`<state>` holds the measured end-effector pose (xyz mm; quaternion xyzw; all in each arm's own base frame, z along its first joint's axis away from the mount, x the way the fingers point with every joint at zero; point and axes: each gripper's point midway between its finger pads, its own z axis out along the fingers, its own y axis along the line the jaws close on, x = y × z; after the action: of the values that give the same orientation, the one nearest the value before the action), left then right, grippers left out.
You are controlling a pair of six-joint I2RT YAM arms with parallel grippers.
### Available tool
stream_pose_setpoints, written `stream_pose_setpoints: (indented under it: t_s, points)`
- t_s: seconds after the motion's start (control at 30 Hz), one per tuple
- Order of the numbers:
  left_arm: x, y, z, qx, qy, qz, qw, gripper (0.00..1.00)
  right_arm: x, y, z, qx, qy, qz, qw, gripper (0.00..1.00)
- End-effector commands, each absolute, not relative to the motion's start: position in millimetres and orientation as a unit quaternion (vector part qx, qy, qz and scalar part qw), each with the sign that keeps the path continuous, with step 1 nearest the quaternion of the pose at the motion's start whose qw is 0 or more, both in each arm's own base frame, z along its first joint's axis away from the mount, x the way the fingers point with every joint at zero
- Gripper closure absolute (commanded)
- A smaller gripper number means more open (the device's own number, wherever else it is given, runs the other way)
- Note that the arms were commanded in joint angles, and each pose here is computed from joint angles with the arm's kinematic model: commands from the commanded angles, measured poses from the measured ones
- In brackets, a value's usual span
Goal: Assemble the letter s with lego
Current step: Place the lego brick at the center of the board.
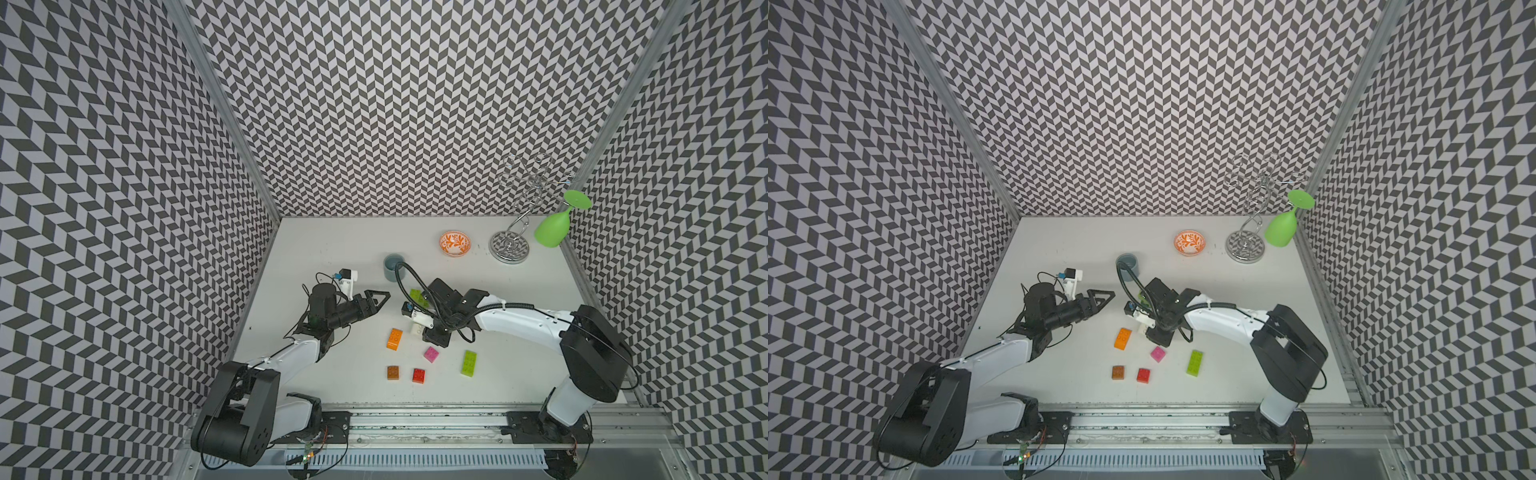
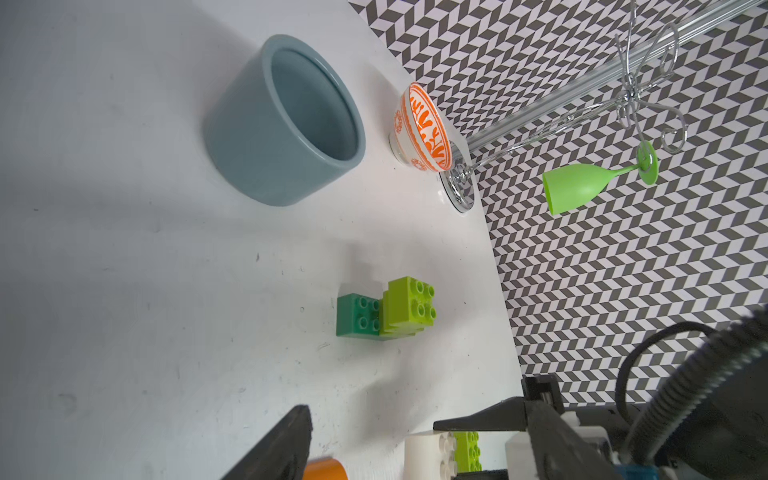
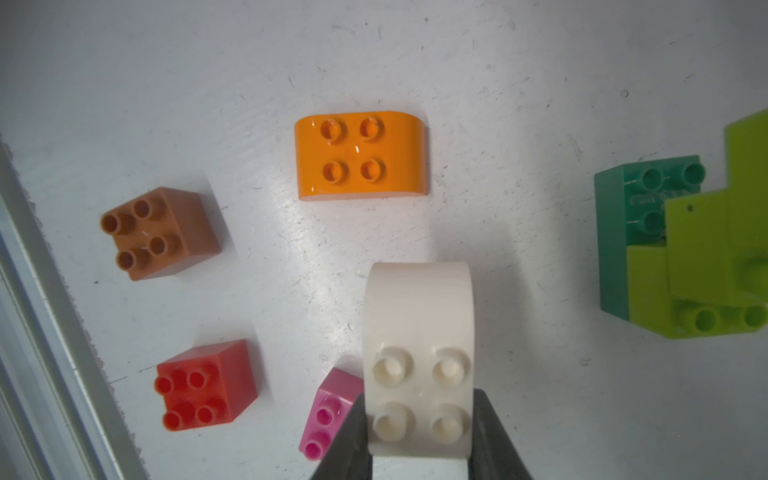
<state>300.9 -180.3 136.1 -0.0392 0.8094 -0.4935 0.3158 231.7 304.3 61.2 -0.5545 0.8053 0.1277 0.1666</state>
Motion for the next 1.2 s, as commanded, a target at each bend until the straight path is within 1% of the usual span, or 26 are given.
stream_pose_setpoints:
  t_s: [0.0,0.17,0.27,0.37,0.4,0.53,0.7,0.8,1.03,1.17]
  points:
    - [302.0,-176.2,132.3,-0.039,0.820,-0.478,0.313,0.16,240.4,318.1,54.3,-0.543,0.807,0.140,0.186,0.93]
    - [300.9,-176.0,129.1,-0.039,0.822,-0.477,0.309,0.16,238.7,321.8,35.8,-0.546,0.809,0.140,0.167,0.89]
    - [300.7,-175.5,129.4,-0.039,0.822,-0.476,0.309,0.16,236.7,320.2,29.4,-0.546,0.811,0.136,0.161,0.84]
    - [300.3,-174.6,129.2,-0.038,0.824,-0.472,0.310,0.16,236.8,319.5,35.1,-0.544,0.810,0.135,0.173,0.74]
    - [300.5,-174.4,129.3,-0.039,0.825,-0.471,0.310,0.16,237.3,318.5,38.8,-0.542,0.810,0.135,0.181,0.68]
    - [300.8,-173.9,131.7,-0.037,0.824,-0.470,0.313,0.15,239.1,314.9,59.3,-0.531,0.804,0.139,0.229,0.55]
    - [301.2,-173.7,132.1,-0.038,0.824,-0.469,0.314,0.15,241.4,308.5,84.9,-0.503,0.792,0.153,0.310,0.51]
    - [301.4,-174.1,132.0,-0.037,0.824,-0.470,0.313,0.14,236.4,305.3,90.4,-0.493,0.783,0.169,0.338,0.50]
    - [301.5,-174.6,130.2,-0.036,0.825,-0.470,0.311,0.14,240.5,296.5,77.9,-0.483,0.786,0.157,0.353,0.50]
    - [301.7,-174.8,130.3,-0.035,0.825,-0.471,0.311,0.15,240.7,295.3,69.3,-0.484,0.788,0.153,0.348,0.50]
